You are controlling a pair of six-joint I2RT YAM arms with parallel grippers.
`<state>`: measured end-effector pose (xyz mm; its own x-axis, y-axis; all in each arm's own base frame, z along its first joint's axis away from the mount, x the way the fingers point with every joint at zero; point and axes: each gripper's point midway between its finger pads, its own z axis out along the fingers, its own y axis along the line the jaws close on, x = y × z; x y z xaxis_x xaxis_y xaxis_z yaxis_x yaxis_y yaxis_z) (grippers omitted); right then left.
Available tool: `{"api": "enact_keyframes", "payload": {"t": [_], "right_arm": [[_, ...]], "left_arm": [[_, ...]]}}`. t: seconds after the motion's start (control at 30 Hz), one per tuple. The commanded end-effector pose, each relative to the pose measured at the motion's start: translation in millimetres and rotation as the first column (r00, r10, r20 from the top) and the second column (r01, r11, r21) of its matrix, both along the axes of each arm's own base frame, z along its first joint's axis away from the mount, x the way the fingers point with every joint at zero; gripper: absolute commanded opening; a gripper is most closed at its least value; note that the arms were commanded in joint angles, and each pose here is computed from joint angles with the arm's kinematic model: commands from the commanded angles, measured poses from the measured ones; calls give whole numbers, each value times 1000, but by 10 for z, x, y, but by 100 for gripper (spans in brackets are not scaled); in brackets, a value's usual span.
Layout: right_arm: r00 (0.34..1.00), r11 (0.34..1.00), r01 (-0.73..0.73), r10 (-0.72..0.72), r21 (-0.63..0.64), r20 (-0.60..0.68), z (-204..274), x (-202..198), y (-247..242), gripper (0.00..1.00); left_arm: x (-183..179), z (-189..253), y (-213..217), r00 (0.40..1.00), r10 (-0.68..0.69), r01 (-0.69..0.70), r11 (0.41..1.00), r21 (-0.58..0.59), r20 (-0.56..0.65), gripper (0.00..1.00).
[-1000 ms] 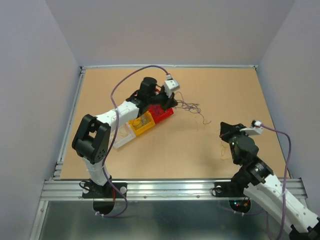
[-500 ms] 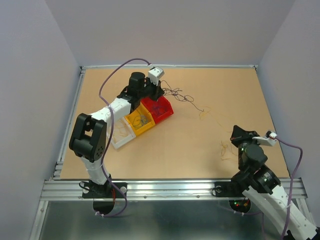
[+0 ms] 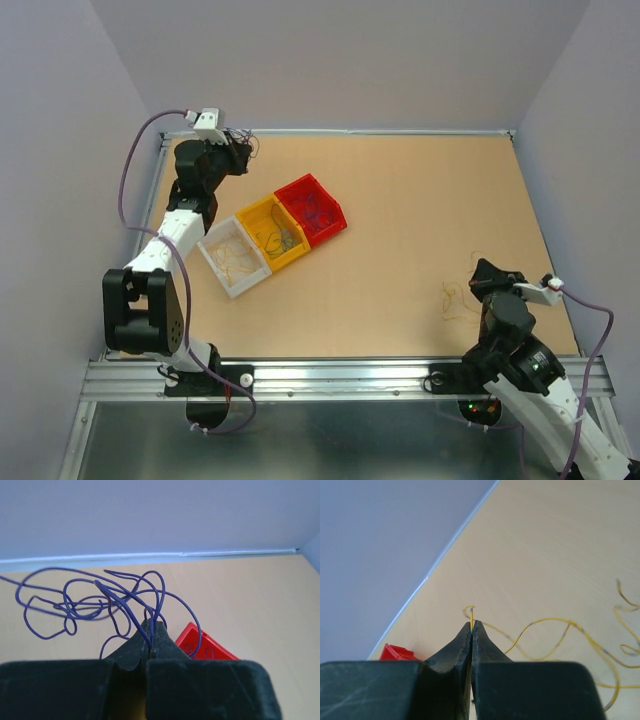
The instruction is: Untangle the cables
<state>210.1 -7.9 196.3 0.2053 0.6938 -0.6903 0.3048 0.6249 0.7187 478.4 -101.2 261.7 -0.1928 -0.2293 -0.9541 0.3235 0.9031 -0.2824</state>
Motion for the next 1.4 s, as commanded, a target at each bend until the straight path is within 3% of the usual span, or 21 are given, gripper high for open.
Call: {"api": "enact_keyframes", "payload": {"t": [0.0, 0.27, 0.37, 0.57, 0.77, 1.0, 1.2, 1.37], "right_arm": [[999, 998, 39, -40, 43, 28, 122, -40, -75, 1], [1000, 1000, 1, -2, 20, 24, 122, 1, 1, 0], [1000, 1000, -10, 10, 10, 16, 105, 23, 31, 0], [1000, 1000, -21, 21, 2, 8, 90, 43, 62, 1], [1000, 1000, -26, 26, -2, 7, 85, 51, 73, 1], [999, 999, -34, 34, -13, -5, 69, 74, 99, 1], [999, 999, -39, 39, -16, -6, 74, 77, 108, 0], [999, 999, -42, 42, -15, -2, 84, 77, 112, 1]], "left_arm": [[-306, 525, -513, 957, -220, 227, 974, -16, 188, 0], [-554, 590, -911, 924, -307, 284, 950, 127, 229, 0], [-611, 463, -1119, 899, -392, 348, 910, 223, 197, 0], [-635, 93, -1130, 905, -412, 355, 870, 343, 109, 0], [-797, -91, -1092, 890, -452, 394, 830, 395, 62, 0], [-786, -311, -961, 917, -399, 359, 825, 436, 0, 0], [-892, -641, -1152, 874, -470, 470, 752, 462, -124, 0], [-732, -1005, -1176, 883, -400, 469, 728, 499, -247, 0]]}}
